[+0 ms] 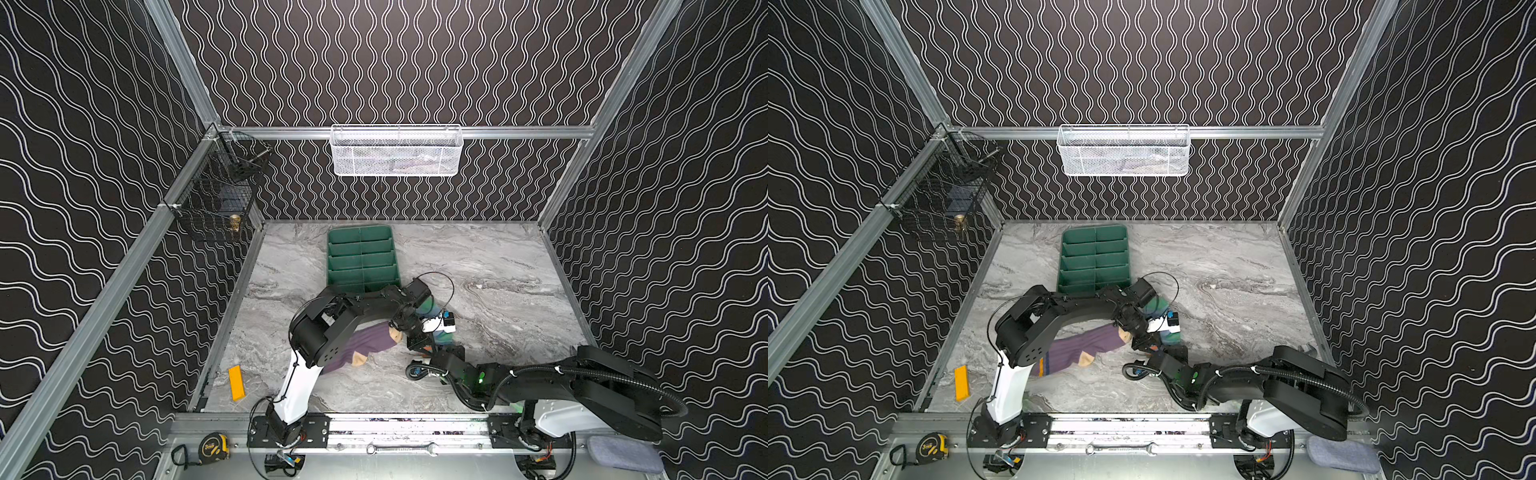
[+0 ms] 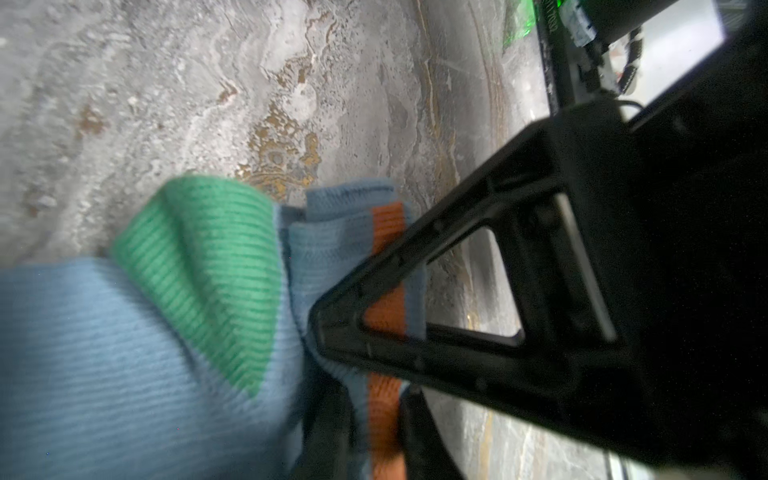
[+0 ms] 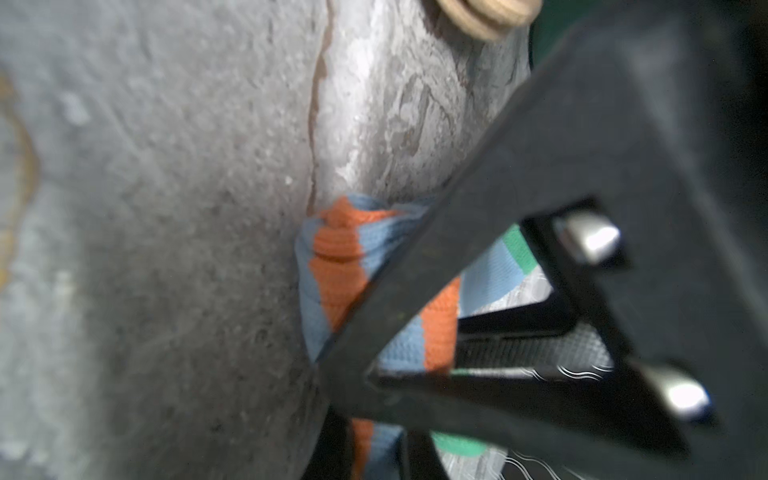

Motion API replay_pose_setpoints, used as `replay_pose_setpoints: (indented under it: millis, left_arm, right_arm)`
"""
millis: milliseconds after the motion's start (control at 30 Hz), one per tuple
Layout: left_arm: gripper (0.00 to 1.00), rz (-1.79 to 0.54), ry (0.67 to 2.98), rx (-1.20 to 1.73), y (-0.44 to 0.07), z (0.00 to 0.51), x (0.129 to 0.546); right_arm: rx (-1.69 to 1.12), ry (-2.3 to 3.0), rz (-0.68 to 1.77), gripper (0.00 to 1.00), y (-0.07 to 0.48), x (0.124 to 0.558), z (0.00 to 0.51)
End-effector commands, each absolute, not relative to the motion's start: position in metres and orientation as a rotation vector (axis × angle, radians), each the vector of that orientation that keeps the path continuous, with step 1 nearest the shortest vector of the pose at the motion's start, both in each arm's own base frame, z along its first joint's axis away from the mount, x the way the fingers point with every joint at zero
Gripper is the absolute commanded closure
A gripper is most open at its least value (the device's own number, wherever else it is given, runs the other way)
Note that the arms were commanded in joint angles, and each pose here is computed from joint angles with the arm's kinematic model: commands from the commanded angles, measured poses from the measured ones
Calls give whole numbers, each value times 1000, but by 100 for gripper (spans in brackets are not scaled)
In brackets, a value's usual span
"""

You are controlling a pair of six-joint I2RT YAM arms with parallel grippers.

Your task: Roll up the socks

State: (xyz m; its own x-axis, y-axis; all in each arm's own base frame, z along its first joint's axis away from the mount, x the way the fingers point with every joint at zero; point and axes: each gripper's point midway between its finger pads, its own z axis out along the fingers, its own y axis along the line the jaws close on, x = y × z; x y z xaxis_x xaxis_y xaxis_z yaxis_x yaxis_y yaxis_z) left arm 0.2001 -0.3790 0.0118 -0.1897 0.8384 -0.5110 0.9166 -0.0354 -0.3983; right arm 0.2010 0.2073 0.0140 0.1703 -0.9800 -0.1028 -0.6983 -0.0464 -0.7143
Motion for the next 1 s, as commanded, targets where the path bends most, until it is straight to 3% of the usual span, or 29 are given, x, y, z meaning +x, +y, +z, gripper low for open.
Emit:
replay_pose_setpoints:
  millis: [0,367,533,667,733,900,967]
  left_arm:
    - [66,-561,2349,2002,-318,-20,208]
    - [49,-471,2004,1862,-340,82,241]
    - [52,-305,1905,1700,-331,133,271]
    - [59,-62,1749,1397,-295,214,301]
    - [60,-33,1630,1305,-277,259,291]
    - [36,-142,1346,1318,-244,334,221]
    - [34,-156,1321,1372,-236,341,204]
  right_arm:
    - [-2047,1703,-393,100,188,159,-20]
    - [-2067,1854,-301,100,173,139,-17]
    - [-2075,1941,-213,100,175,133,-14]
    - [-2092,2089,-47,100,177,119,-8]
    - [-2091,2165,32,100,179,114,-4]
    - [-2047,2350,222,100,185,109,6]
    - [-2009,2398,260,100,189,117,10]
